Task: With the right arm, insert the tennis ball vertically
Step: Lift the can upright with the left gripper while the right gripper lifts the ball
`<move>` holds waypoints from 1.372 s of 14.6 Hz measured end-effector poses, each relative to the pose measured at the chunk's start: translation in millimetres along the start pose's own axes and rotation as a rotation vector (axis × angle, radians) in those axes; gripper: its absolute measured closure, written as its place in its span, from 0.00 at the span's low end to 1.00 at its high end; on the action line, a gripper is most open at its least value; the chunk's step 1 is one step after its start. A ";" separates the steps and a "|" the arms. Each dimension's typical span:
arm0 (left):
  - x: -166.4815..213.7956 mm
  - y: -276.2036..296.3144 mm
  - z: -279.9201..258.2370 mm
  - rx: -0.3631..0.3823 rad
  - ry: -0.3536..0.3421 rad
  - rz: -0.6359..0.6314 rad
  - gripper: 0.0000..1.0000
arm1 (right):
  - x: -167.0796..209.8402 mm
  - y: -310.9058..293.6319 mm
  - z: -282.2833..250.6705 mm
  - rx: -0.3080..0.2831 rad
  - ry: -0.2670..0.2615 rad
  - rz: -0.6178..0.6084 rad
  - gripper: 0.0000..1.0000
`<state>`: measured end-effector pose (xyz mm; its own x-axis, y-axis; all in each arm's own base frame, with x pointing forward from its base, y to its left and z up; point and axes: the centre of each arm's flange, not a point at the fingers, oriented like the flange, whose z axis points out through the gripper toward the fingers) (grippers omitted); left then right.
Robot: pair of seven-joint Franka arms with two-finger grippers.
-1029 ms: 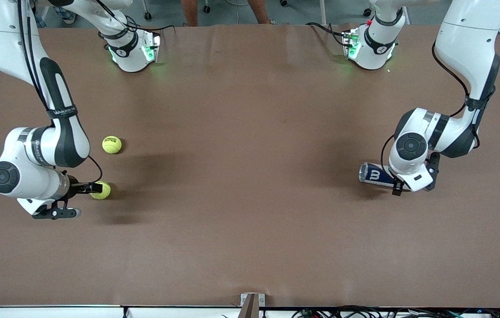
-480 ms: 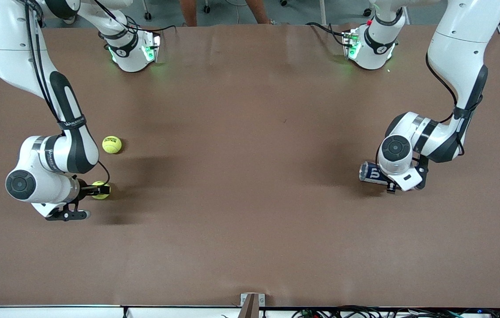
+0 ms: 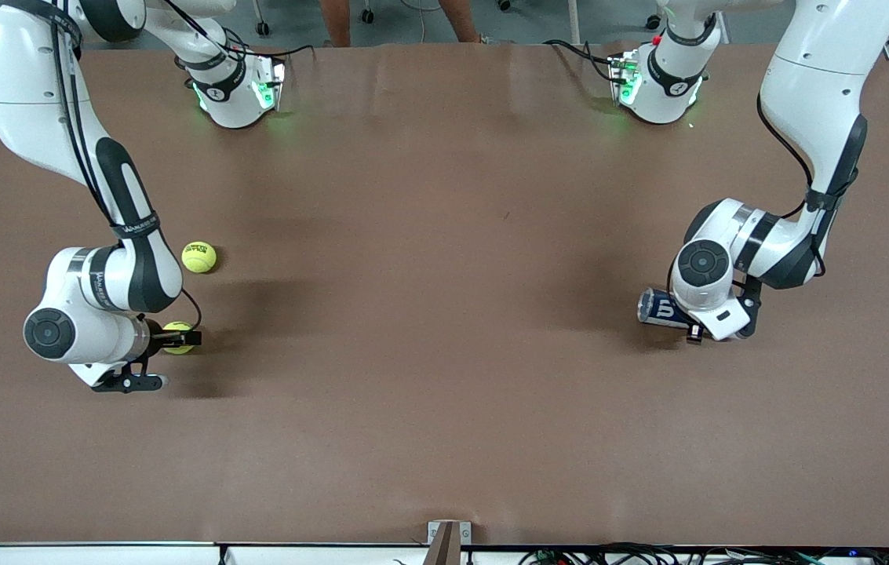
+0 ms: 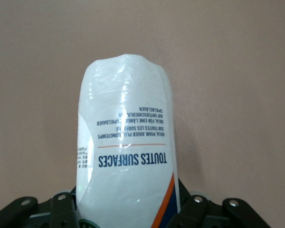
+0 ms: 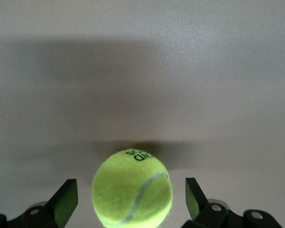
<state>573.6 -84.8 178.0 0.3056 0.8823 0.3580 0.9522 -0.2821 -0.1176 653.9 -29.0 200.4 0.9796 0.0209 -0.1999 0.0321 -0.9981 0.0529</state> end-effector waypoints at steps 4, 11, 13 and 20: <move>-14.6 30.2 -45.5 -0.055 -0.173 0.018 0.34 | 0.0 0.9 6.6 0.000 -0.009 0.001 0.02; -27.0 78.8 -129.5 -0.105 -0.596 -0.022 0.34 | 0.4 0.5 9.8 0.001 -0.014 0.001 0.34; -42.1 91.1 -146.9 -0.116 -0.696 -0.033 0.34 | 0.3 -0.8 9.6 0.001 -0.017 -0.001 0.34; -93.8 112.5 -175.1 -0.194 -1.086 0.011 0.34 | -9.3 -45.8 -53.1 -0.001 -0.049 -0.053 0.34</move>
<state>652.5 -265.3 293.3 0.2395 0.7141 -0.6578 0.9627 -0.2624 0.0656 653.9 19.5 251.8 0.9657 0.0707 -0.2500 0.0838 -0.9956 0.0424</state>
